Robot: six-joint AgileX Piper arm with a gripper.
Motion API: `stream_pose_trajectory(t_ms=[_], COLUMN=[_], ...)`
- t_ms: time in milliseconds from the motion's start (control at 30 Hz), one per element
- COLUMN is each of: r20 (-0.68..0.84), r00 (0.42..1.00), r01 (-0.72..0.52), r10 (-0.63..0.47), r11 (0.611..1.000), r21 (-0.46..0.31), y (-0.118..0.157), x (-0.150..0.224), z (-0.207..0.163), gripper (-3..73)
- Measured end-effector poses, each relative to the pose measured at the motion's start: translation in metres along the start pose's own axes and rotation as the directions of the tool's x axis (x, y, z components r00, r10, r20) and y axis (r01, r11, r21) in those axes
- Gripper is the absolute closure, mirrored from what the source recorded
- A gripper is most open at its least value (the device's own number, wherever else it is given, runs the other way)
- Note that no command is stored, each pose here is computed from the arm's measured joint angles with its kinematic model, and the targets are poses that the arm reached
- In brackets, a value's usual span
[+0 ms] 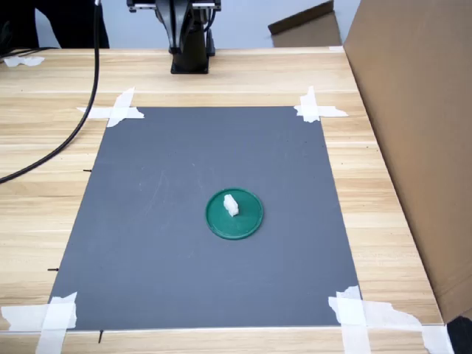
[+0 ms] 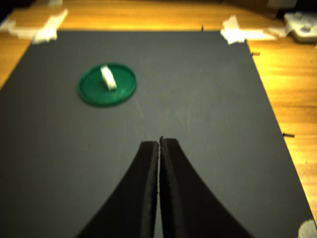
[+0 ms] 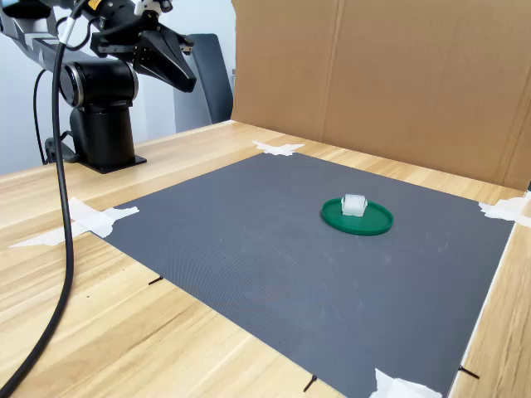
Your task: Grasp a white terminal and put it in the green lid.
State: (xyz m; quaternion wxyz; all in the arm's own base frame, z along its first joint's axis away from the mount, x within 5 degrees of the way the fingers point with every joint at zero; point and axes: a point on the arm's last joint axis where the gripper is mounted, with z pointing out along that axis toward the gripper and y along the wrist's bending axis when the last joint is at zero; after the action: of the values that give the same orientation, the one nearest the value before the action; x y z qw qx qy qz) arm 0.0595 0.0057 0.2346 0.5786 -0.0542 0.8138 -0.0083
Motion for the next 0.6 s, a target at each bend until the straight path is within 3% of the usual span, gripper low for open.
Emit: stream_pose_trajectory(t_ms=[133, 300, 600], r20=[0.125, 0.014, 0.007], r00=[0.991, 1.0, 1.0], r01=[-0.046, 0.01, 0.016], r10=[0.044, -0.011, -0.016], r11=[0.999, 1.0, 1.0], r21=[0.007, 0.005, 0.006], y=[0.002, 0.003, 0.003], x=[0.012, 0.034, 0.036], z=[-0.002, 0.004, 0.004], gripper=[71.9, 71.9, 72.1])
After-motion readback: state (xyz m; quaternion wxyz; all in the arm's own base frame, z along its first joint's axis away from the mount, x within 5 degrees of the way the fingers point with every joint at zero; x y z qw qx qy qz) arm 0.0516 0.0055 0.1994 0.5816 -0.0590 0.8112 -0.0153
